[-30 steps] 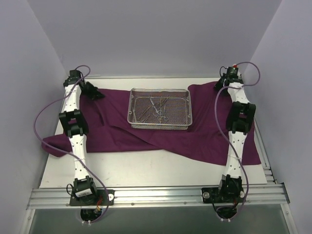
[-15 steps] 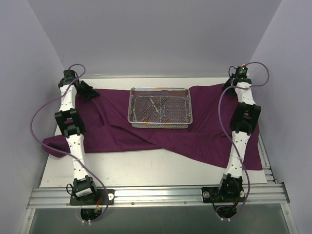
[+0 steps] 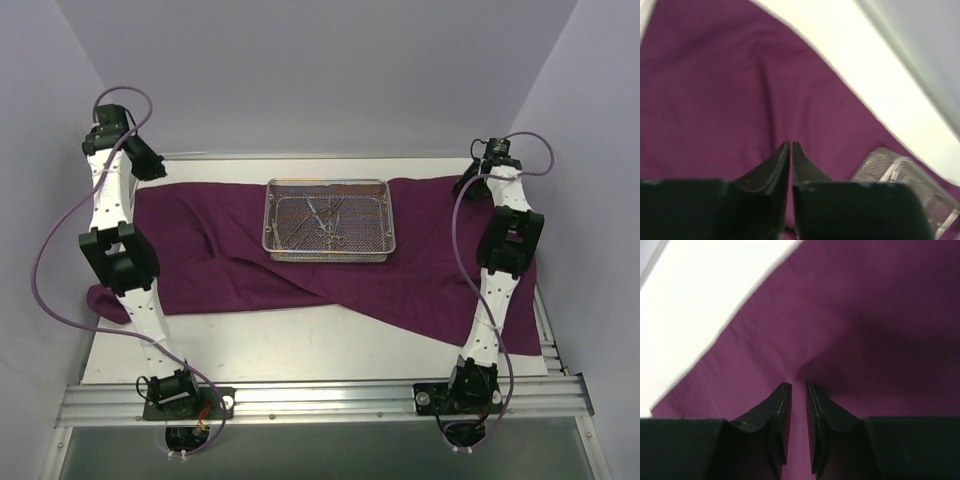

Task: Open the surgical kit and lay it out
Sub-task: Smooth out the surgical kit at the center of the board.

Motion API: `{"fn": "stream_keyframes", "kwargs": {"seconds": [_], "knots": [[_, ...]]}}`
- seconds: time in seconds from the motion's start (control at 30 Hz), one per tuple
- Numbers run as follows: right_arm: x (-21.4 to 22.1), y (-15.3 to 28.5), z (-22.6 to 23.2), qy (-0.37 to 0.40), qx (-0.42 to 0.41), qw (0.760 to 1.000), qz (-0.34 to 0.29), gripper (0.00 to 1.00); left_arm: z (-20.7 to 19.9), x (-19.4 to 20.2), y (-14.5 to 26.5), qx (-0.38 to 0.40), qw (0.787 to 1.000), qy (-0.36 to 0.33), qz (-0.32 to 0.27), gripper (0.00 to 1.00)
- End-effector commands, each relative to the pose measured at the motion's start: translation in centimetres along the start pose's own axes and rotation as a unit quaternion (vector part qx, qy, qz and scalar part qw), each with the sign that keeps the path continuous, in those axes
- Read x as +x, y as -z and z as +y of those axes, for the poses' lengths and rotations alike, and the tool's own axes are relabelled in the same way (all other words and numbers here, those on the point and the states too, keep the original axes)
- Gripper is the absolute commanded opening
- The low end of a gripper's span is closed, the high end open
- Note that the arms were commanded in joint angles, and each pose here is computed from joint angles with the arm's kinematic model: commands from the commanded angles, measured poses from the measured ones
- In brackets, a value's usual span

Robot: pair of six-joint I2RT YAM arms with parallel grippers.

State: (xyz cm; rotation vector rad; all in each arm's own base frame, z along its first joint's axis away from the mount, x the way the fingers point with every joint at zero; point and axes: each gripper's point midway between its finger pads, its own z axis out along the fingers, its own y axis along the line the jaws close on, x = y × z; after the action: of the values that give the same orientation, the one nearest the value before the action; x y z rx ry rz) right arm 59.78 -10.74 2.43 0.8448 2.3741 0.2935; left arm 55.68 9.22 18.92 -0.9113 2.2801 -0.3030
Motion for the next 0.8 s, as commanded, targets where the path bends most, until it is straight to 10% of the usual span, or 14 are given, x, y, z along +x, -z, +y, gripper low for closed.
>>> {"fn": "stream_keyframes", "kwargs": {"seconds": [0.0, 0.77], "knots": [[1.3, 5.9, 1.1, -0.006, 0.016, 1.000, 0.017, 0.20, 8.3, 5.5, -1.1, -0.169, 0.983, -0.003, 0.072, 0.11], [13.6, 4.0, -5.1, 0.103, 0.183, 0.971, 0.112, 0.00, 10.9, 13.7, -7.7, -0.179, 0.963, -0.009, 0.202, 0.02]]}}
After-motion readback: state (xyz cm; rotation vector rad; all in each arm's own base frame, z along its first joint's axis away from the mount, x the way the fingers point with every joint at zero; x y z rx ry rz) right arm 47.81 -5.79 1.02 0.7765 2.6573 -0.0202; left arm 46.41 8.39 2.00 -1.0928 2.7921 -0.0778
